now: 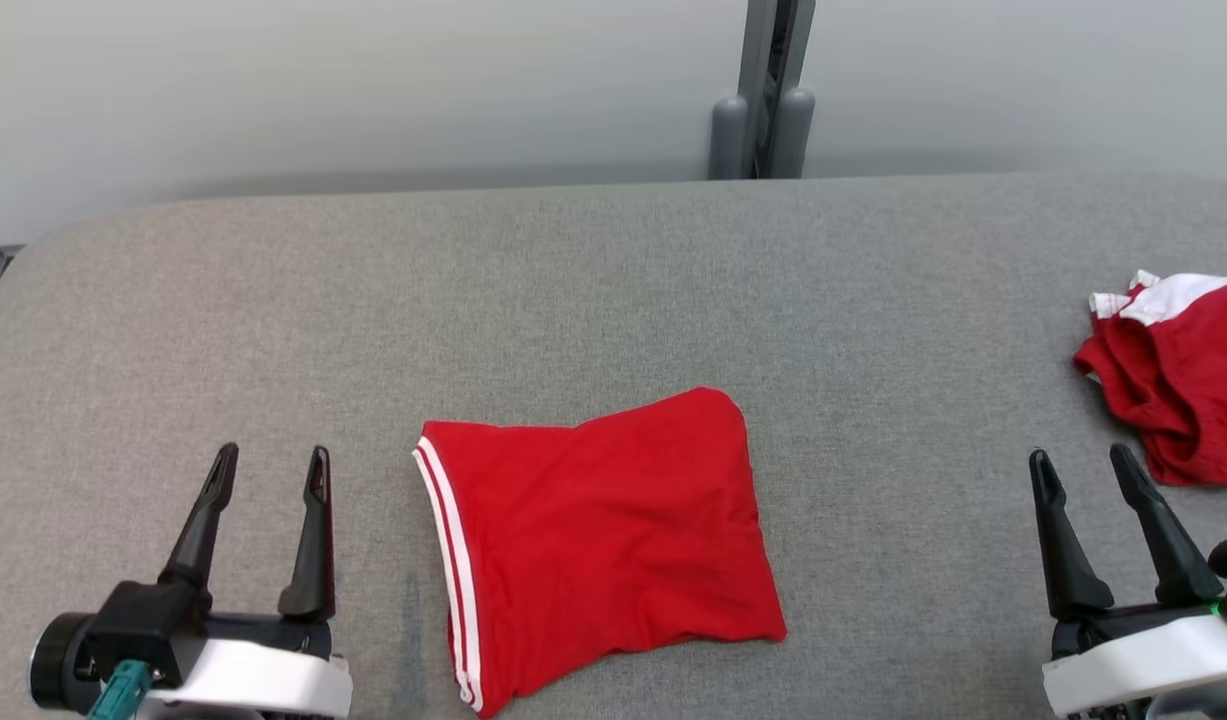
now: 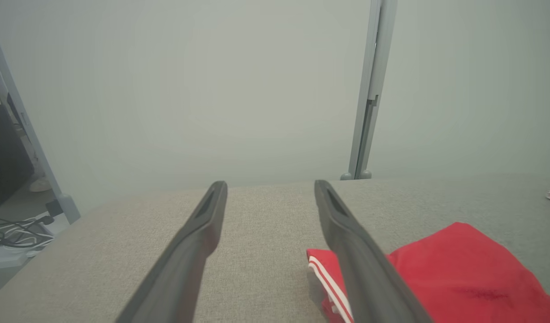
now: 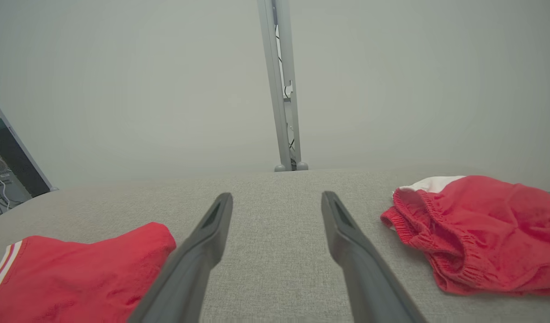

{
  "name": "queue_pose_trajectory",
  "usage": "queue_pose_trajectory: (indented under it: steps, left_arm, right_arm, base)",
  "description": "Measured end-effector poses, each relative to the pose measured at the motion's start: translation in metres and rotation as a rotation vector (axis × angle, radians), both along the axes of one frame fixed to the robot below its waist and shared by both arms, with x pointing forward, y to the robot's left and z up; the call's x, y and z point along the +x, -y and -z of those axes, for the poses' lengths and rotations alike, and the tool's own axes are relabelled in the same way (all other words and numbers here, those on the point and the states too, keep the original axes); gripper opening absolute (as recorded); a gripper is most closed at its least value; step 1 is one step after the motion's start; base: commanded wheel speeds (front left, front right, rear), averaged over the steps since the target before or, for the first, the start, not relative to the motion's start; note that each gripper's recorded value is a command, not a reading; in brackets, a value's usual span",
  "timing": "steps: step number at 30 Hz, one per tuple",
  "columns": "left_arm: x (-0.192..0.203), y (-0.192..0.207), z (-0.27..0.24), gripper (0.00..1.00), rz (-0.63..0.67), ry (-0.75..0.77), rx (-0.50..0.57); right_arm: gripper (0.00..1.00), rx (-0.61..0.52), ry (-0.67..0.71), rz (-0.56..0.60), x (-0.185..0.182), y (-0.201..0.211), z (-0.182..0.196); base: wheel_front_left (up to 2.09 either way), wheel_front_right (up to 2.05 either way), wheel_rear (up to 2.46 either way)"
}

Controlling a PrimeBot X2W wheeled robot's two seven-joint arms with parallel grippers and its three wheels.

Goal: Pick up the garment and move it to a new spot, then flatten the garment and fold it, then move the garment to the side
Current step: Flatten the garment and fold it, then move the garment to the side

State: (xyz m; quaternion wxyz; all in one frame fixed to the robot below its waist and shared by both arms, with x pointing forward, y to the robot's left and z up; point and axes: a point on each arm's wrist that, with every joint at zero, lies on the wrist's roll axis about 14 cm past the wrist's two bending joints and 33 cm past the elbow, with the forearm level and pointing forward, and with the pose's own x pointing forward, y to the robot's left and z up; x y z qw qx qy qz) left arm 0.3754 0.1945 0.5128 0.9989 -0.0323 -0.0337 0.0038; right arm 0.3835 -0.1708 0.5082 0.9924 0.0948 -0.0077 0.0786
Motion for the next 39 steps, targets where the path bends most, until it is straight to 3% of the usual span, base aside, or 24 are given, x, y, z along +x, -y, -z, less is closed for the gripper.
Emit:
queue_pose_trajectory:
  steps: [14,39]
  left_arm:
    - [-0.032,0.001,-0.010,1.00,0.015,0.000,0.016]
    - [-0.038,-0.009,-0.003,1.00,-0.001,-0.046,0.064]
  right_arm:
    - [1.00,-0.035,-0.030,0.011,-0.036,0.004,-0.003]
    - [1.00,-0.058,-0.038,0.015,-0.036,0.003,-0.009]
  base:
    - [0.00,0.00,0.00]
    - [0.00,0.00,0.00]
